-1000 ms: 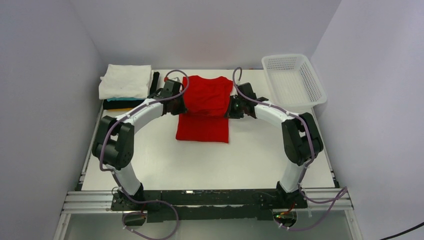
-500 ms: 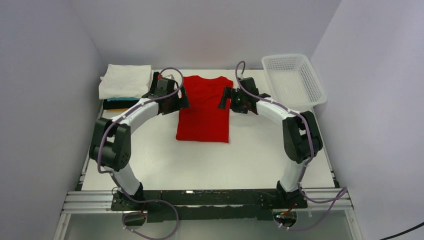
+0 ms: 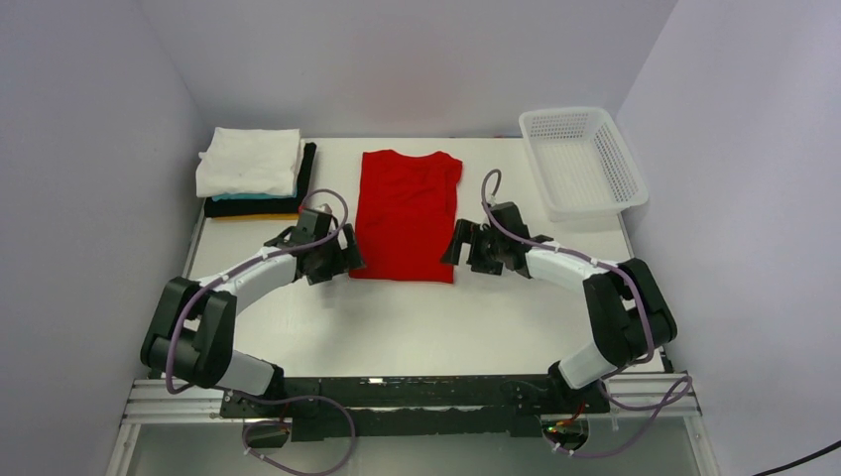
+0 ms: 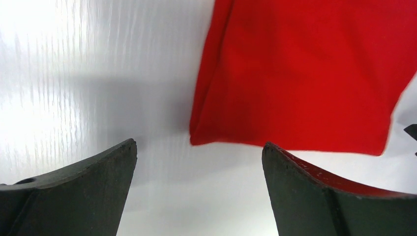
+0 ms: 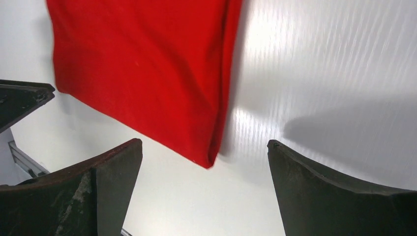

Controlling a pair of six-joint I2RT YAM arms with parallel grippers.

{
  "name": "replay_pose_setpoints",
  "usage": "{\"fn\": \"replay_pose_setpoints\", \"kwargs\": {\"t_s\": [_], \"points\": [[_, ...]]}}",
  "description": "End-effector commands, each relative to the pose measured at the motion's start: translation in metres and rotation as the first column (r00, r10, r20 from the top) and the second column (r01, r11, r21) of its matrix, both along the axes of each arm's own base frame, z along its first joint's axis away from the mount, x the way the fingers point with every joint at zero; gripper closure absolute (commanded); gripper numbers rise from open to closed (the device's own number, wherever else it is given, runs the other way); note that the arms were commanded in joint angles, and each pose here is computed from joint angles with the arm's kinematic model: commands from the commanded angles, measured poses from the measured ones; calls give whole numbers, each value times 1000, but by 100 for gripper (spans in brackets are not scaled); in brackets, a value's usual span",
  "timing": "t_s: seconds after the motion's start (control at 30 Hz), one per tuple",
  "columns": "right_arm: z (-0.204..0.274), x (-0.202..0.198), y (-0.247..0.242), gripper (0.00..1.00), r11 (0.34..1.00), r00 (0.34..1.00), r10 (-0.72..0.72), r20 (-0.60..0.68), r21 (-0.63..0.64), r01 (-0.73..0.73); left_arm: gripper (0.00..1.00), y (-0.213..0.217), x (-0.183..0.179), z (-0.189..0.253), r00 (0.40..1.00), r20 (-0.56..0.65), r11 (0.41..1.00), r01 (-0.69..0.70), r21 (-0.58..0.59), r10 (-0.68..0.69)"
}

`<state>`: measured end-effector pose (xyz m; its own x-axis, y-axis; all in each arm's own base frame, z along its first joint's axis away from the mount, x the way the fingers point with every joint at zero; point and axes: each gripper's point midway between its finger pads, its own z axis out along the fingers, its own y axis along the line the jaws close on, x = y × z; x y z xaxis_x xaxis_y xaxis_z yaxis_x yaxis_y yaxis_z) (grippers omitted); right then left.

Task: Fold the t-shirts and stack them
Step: Grab one side of the 2/3 rectangular tshirt with both arms

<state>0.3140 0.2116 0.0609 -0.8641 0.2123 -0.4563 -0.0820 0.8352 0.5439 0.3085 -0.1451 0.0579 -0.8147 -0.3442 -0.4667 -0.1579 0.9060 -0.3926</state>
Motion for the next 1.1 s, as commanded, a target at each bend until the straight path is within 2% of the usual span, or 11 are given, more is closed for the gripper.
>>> {"fn": "replay_pose_setpoints", "kwargs": {"t_s": [0.0,0.07,0.2,0.27,0.33,0.47,0.53,0.6,0.73,0.8,1.07], "points": [[9,-6,14,0,997,999,-2,34,80,-1,1,-10,-1,2,1000,25,997,6,-74,-4],[0,-12,15,0,996,1000,5,5,85,-6,2,-9,-1,-4,1000,24,997,-6,-75,8],[-3,-15,17,2,995,1000,-14,8,104,13,14,-7,-3,-19,999,-23,998,-32,-58,31],[-2,-14,14,4,995,999,-26,20,97,24,22,-9,-4,-23,999,-35,997,-26,-69,24],[-4,-16,13,7,996,999,-26,18,87,25,35,-12,-5,-27,999,-50,997,-23,-79,19],[-8,-17,12,11,997,1000,-27,7,75,26,41,-11,-11,-38,996,-85,997,-27,-79,20],[-9,-17,13,14,997,1000,-25,4,77,24,47,-13,-14,-42,995,-99,996,-24,-85,16],[-11,-17,15,18,997,1000,-21,-6,74,21,57,-16,-16,-44,994,-107,995,-16,-103,5],[-16,-18,15,24,999,999,-35,-11,33,36,89,-12,-21,-50,990,-133,993,-57,-100,44],[-18,-19,17,28,999,999,-32,-4,7,32,100,-13,-21,-50,990,-134,993,-58,-104,44],[-36,-17,22,40,998,999,-35,-13,-45,34,100,-22,-20,-53,991,-135,989,-35,-143,15]]}}
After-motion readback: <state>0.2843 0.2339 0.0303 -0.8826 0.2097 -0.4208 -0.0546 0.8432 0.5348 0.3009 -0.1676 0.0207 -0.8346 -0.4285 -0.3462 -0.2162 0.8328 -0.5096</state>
